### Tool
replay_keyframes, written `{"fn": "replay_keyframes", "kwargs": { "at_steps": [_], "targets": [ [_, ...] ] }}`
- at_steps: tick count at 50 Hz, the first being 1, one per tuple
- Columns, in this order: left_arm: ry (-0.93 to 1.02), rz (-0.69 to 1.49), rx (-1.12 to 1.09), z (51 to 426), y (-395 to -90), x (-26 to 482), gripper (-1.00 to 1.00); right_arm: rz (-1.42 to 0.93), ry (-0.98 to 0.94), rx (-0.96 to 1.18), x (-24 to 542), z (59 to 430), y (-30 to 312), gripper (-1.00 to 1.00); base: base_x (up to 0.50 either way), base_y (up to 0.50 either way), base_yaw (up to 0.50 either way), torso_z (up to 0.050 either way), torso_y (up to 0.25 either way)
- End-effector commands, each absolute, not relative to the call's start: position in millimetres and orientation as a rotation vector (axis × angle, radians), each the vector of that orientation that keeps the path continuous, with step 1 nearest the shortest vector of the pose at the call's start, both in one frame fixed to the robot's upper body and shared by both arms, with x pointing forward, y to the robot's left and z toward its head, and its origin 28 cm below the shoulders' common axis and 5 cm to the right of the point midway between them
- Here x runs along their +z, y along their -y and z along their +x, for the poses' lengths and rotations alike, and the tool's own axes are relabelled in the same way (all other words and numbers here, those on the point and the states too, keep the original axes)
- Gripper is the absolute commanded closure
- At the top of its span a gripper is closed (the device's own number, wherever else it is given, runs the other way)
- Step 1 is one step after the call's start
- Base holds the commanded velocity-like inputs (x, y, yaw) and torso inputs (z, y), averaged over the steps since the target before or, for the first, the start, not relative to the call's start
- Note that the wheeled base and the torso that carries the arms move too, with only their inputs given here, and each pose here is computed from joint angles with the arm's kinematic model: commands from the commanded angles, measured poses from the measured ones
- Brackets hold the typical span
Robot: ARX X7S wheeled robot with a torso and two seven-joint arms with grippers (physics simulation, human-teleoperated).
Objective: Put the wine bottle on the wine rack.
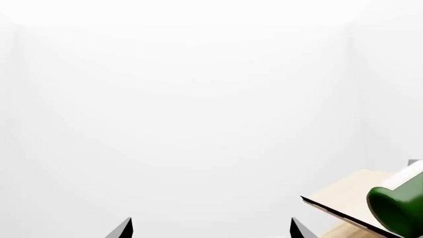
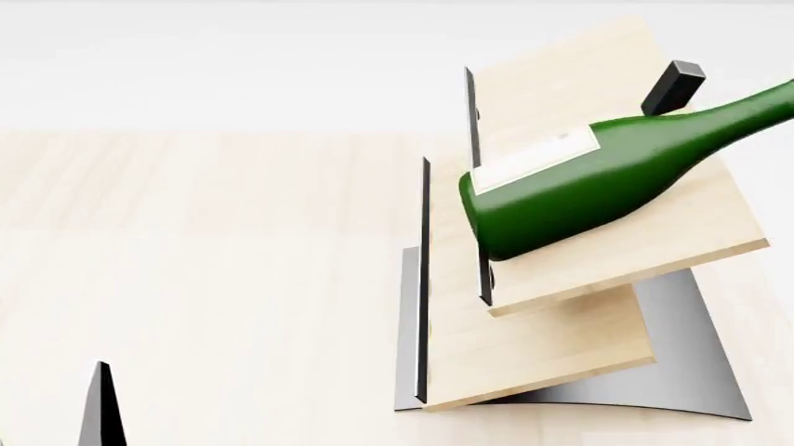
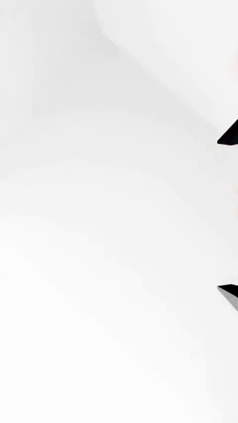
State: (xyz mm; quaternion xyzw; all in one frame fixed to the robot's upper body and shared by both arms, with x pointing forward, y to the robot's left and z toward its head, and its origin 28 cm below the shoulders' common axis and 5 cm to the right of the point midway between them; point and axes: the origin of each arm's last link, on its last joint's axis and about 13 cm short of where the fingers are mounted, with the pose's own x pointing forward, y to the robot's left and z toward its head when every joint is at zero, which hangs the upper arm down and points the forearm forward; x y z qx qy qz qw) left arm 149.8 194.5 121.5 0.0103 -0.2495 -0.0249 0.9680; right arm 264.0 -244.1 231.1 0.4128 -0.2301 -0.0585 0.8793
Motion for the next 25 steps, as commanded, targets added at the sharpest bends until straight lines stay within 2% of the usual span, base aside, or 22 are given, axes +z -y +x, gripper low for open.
{"fn": "replay_keyframes", "kwargs": {
  "at_steps": [1,14,25],
  "targets": [
    [0.503,0.024,-0.051,149.6,-194.1,121.8,-1.00,0.644,0.579,-0.112,231.4,245.3,232.3,-1.00,0.00,0.00,0.00,0.000,0.000],
    [0.506,0.023,-0.052,149.3,-193.6,121.9,-1.00,0.360,0.797,-0.229,259.7,206.9,223.0,-1.00,0.00,0.00,0.00,0.000,0.000],
    [0.505,0.022,-0.055,149.0,-192.9,121.7,-1.00,0.335,0.997,-0.219,279.6,175.0,216.6,-1.00,0.00,0.00,0.00,0.000,0.000]
  ]
}}
